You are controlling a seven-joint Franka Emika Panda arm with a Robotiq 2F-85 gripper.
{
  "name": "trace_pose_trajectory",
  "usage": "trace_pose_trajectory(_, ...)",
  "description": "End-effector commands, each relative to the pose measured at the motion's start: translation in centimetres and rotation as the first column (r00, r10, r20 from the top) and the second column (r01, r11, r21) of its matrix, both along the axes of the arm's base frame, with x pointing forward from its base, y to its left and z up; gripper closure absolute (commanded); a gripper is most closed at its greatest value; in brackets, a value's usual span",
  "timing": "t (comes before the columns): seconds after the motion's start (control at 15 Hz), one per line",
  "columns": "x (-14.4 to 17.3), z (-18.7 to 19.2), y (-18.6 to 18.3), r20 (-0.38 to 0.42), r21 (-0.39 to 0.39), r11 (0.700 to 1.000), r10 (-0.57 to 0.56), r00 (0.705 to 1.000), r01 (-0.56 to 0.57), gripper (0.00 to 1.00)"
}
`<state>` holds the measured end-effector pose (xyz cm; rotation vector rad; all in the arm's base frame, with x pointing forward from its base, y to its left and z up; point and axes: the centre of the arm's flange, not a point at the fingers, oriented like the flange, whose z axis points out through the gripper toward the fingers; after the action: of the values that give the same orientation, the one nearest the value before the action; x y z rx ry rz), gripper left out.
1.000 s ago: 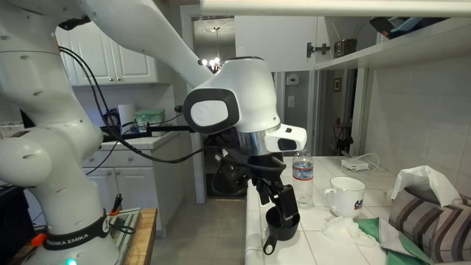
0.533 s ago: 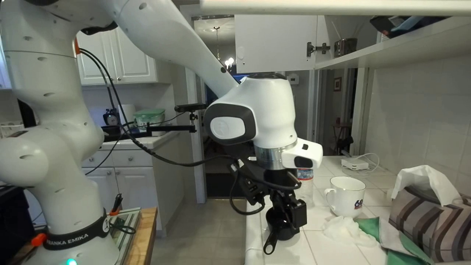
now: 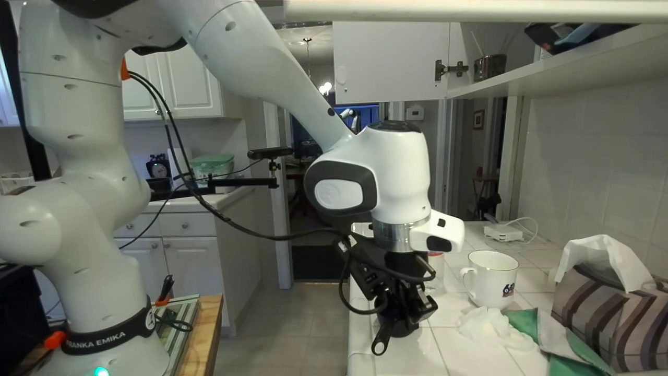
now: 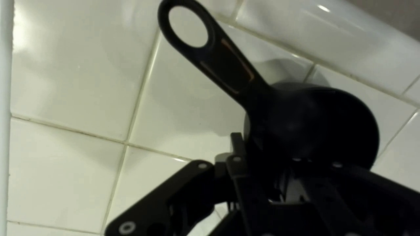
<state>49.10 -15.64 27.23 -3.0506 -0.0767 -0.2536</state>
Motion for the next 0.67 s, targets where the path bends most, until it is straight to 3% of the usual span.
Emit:
trace_pose_trajectory(0.0,-0.1,-0.5,-0.1,0.004,-0.001,0.999,-0.034,0.999,0.034,1.00)
trace_pose_trajectory(0.2,-2.6,1.1,-0.1,0.026,-0.040,0.997,-0.067,0.997,0.068,1.00)
trace_pose_trajectory(0.33,-6.1,2.7,0.8,0.042,-0.067,0.995,-0.068,0.997,0.071,0.99)
trace_pose_trajectory(0.6,-11.0,4.8,5.0,0.037,-0.068,0.998,0.012,0.999,-0.010,0.99)
